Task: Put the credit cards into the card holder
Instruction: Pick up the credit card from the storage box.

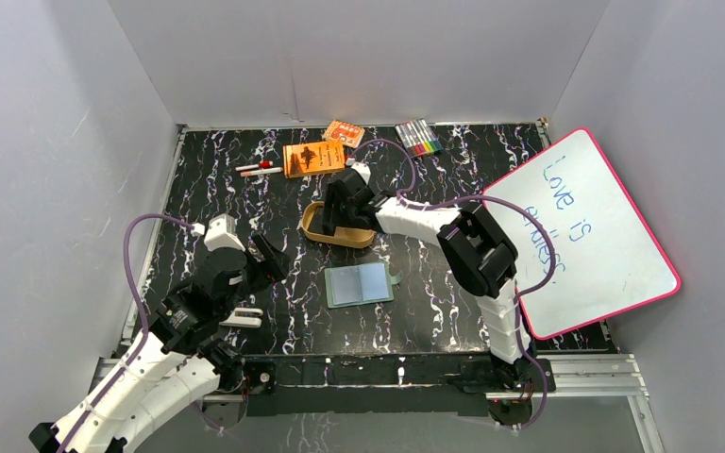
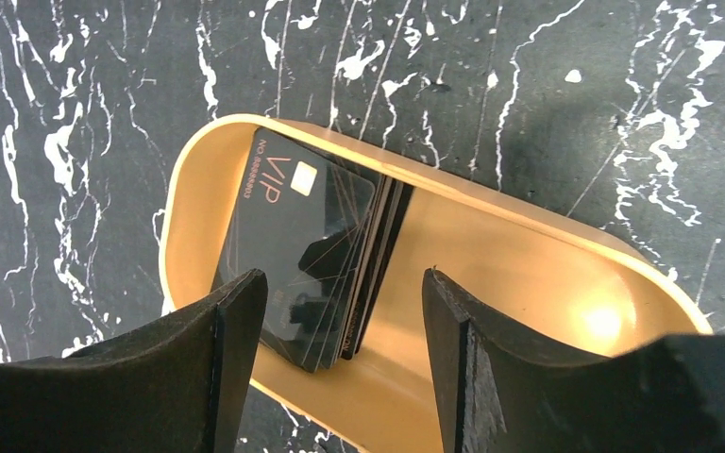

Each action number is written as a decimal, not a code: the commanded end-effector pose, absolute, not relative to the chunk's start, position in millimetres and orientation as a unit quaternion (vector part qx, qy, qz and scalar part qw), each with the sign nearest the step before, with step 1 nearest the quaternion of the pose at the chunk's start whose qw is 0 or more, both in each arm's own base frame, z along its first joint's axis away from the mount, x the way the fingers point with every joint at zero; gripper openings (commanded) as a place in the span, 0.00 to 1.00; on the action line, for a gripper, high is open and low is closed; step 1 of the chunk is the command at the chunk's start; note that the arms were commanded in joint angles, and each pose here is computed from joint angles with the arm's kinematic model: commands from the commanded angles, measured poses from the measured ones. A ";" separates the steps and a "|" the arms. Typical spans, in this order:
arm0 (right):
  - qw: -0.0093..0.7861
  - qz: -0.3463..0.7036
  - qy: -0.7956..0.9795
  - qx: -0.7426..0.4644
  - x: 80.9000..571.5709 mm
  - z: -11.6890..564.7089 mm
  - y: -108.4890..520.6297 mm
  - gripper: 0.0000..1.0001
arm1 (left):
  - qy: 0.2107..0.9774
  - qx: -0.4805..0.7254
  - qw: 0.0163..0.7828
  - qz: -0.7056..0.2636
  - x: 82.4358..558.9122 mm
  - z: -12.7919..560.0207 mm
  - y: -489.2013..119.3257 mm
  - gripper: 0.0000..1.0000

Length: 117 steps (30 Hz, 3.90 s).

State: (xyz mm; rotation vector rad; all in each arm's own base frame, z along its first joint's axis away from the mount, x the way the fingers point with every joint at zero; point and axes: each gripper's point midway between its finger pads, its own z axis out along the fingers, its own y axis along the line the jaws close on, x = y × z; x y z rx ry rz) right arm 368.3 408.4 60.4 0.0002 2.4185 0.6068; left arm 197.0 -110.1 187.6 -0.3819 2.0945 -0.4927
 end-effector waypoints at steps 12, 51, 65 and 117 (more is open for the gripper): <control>0.318 0.233 0.919 0.014 382.5 59.5 423.1 0.67 | 0.849 -0.159 0.469 -0.187 197.8 188.3 -103.9 0.80; 0.329 0.262 0.907 0.029 369.7 72.6 396.8 0.28 | 0.850 -0.159 0.467 -0.183 199.3 187.3 -104.3 0.79; 0.334 0.280 0.900 0.023 363.2 88.9 394.9 0.17 | 0.851 -0.157 0.467 -0.181 199.7 186.7 -104.5 0.79; 0.356 0.637 0.671 -0.133 169.8 372.3 315.3 0.00 | 0.634 0.080 0.460 -0.617 156.6 361.4 -246.3 0.89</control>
